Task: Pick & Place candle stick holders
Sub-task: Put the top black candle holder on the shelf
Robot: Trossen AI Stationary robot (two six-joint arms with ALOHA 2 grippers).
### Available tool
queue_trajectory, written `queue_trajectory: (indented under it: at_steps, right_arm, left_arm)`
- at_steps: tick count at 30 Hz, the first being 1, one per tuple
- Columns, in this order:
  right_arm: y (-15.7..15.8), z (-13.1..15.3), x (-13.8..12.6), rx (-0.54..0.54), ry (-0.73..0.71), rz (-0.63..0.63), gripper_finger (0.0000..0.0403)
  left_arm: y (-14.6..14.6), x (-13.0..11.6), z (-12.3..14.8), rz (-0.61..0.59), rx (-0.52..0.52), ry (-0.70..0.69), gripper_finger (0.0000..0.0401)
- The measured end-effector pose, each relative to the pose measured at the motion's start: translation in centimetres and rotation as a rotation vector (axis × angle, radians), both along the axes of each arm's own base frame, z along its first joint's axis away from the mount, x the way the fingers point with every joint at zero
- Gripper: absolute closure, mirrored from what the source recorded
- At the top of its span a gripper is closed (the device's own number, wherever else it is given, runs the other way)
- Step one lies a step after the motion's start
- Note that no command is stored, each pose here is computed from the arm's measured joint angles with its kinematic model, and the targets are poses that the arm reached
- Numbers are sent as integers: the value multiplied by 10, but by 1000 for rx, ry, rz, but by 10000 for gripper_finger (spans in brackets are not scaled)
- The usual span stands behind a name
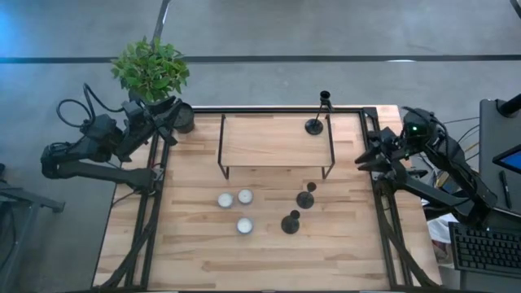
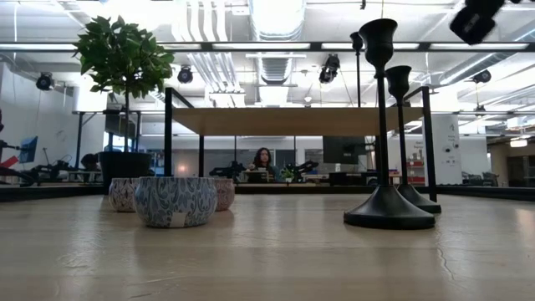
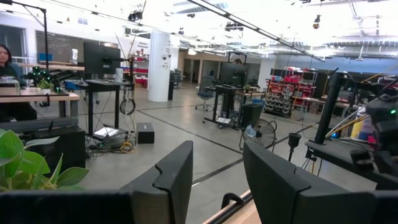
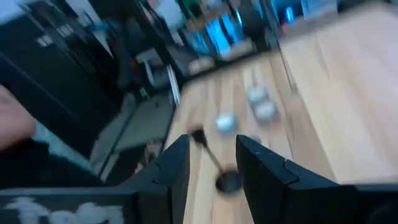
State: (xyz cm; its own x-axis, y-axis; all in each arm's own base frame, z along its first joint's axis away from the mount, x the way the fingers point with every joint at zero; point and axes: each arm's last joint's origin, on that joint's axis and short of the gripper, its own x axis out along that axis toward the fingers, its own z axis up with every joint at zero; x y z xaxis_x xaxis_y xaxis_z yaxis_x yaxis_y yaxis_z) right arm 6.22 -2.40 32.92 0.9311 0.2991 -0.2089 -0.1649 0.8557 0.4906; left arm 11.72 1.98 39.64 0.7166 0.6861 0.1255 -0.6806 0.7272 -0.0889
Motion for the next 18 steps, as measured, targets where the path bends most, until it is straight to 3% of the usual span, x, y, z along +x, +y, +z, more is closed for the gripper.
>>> queue_trajectory:
  at_steps: [7, 18]
  right_arm:
    - [-10, 20, 28, -129, -288, -8, 294]
    - [21, 20, 85, -231, -269, 110, 328]
  left_arm:
    - [0, 0, 0, 0, 0, 0, 252]
    - [0, 0, 0, 0, 0, 0, 252]
